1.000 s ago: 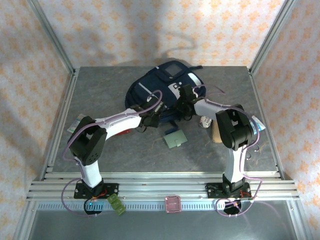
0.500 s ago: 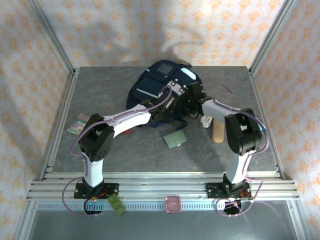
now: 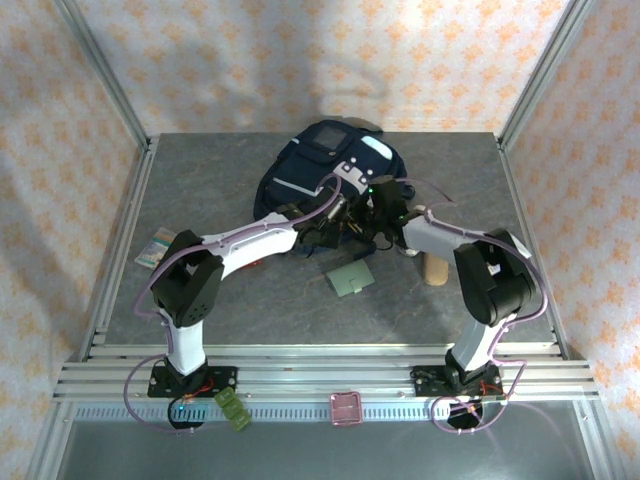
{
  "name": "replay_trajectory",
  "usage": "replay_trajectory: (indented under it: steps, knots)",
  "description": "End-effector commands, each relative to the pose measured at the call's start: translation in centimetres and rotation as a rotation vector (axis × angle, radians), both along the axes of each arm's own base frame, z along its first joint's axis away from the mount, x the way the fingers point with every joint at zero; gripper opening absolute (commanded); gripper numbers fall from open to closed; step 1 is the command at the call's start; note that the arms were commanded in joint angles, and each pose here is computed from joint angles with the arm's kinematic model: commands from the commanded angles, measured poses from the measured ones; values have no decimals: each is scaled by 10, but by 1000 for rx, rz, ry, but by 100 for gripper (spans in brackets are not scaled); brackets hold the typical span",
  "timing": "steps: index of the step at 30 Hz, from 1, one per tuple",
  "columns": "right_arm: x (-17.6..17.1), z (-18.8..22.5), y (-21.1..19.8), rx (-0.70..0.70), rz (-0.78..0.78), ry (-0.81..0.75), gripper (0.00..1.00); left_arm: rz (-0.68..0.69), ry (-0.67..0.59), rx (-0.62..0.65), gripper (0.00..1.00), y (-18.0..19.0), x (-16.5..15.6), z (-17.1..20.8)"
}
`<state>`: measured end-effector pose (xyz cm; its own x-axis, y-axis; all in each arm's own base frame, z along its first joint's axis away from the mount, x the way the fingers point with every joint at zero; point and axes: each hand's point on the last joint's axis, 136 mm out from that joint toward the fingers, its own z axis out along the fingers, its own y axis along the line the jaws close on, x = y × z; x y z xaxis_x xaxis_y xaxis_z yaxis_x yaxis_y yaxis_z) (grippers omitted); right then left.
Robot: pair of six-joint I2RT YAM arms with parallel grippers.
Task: Pack the student bag
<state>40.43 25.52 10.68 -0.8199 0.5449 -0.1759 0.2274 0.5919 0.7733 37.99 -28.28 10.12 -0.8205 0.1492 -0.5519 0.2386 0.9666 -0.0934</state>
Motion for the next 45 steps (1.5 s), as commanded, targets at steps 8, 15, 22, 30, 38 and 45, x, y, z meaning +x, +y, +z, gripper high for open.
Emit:
replay_trajectory:
  steps: [8,15,22,30,38,45]
  knots:
    - [18,0,31,197,17,23,26,-4,-70,-42,0,1,5,25]
    - [18,-2,17,205,-52,16,0,98,-103,86,0,38,10,15]
    - [21,5,-11,179,-149,-34,0,248,-104,173,0,107,14,9]
    - [27,17,-23,198,-191,-79,0,409,-93,216,0,179,23,4]
    - [55,36,-30,146,-189,-129,0,319,-50,129,0,145,10,-3]
    - [88,60,-42,102,-213,-181,0,179,-40,-21,0,66,-6,2]
